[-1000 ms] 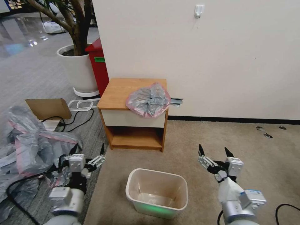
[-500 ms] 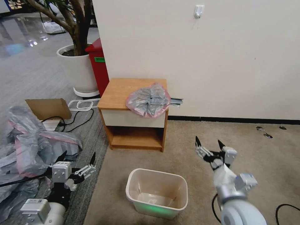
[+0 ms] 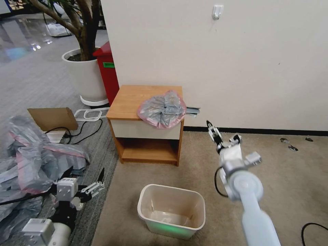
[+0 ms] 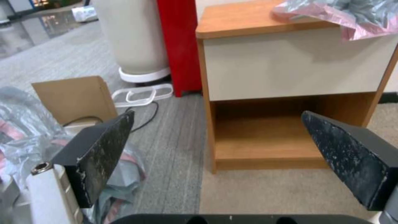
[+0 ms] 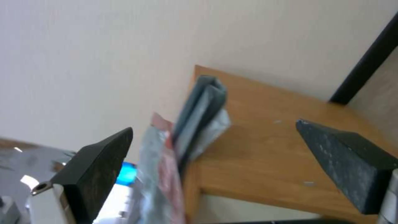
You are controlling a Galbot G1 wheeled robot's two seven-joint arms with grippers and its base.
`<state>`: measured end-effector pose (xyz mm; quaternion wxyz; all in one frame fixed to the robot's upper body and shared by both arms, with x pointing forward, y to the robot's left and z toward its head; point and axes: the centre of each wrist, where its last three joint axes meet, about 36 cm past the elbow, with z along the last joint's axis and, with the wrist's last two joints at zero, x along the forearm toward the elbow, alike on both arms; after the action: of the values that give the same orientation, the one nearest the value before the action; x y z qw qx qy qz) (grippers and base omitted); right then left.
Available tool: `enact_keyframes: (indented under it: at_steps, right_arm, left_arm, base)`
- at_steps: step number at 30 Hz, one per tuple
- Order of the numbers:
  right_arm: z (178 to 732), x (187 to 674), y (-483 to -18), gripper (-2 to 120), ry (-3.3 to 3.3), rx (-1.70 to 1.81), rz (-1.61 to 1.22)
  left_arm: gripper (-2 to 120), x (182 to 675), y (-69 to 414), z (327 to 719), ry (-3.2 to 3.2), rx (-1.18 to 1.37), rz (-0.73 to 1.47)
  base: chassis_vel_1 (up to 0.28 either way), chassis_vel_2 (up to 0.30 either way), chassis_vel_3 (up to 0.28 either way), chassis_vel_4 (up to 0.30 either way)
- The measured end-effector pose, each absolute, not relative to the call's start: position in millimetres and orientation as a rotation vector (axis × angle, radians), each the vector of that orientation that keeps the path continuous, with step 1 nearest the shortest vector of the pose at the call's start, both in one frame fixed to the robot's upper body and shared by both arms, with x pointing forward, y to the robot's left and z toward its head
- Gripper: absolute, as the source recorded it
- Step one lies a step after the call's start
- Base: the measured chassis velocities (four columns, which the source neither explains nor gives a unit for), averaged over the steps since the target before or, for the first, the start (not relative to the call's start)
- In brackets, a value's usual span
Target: Pick up the garbage bag from the table and place it over the trash can.
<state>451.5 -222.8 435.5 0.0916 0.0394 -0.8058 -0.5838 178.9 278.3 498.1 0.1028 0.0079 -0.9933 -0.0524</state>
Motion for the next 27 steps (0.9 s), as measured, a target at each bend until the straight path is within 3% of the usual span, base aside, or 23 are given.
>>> enact_keyframes:
  at_steps: [12,20,23,27]
  right_arm:
    - [428.8,526.2,-198.4,100,-2.273,0.094,-1.801]
    - [429.5,541.3,-189.3,100,-2.251,0.080,-1.830]
    - [431.9,544.0,-187.3,97,-2.249,0.089,-1.835]
    - [433.1,545.7,-184.7,83,-2.249,0.097,-1.833]
  left_arm:
    - [100,175.7,279.2,496.7,-2.934,0.036,-0.153]
    - [100,176.0,279.0,496.6,-2.936,0.036,-0.150]
    - [100,175.9,278.5,496.3,-2.936,0.036,-0.146]
    - [100,176.0,278.1,496.1,-2.936,0.036,-0.143]
  base:
    - [0.000,0.000,0.000,0.000]
    - [0.000,0.000,0.000,0.000]
    - [0.000,0.000,0.000,0.000]
    - [0.000,0.000,0.000,0.000]
